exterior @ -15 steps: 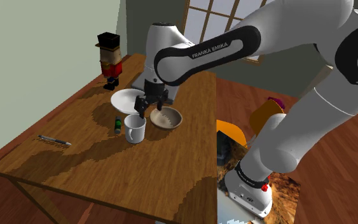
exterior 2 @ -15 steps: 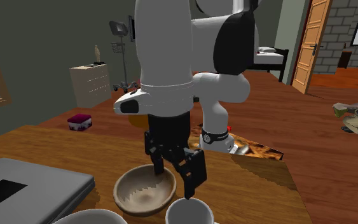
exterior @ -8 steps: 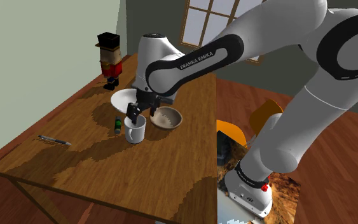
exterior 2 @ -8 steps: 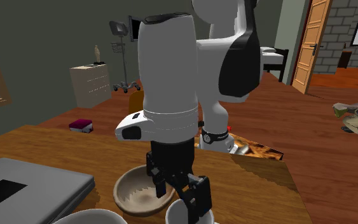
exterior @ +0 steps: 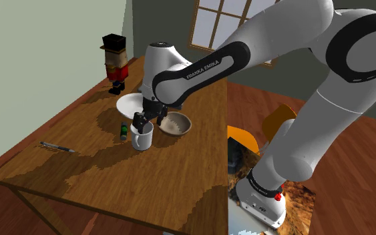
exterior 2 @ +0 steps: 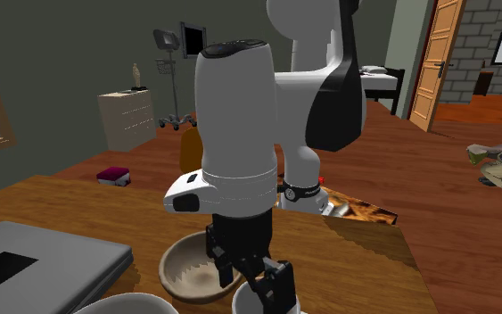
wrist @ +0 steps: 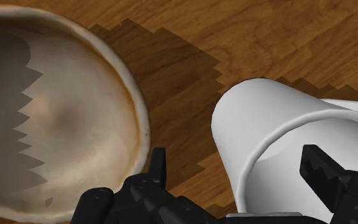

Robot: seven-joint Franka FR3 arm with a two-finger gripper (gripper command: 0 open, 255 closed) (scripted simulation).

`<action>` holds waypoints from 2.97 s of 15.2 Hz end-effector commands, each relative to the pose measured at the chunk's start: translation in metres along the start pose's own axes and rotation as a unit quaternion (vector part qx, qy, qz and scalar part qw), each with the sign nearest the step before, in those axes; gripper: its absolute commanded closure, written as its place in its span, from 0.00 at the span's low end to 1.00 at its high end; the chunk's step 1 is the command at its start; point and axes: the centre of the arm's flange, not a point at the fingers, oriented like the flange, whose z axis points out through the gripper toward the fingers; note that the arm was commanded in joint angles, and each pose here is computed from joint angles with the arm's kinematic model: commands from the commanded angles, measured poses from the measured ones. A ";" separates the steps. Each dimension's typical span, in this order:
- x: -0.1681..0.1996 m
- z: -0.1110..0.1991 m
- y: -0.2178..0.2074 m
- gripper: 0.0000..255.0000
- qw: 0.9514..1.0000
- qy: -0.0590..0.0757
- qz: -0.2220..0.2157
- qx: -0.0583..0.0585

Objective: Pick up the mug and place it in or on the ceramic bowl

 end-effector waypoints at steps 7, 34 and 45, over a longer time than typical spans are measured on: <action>0.000 0.000 0.000 1.00 1.000 0.000 0.000 0.000; 0.002 -0.116 -0.008 1.00 1.000 0.000 0.000 0.000; -0.015 -0.146 0.107 1.00 1.000 0.000 0.000 0.000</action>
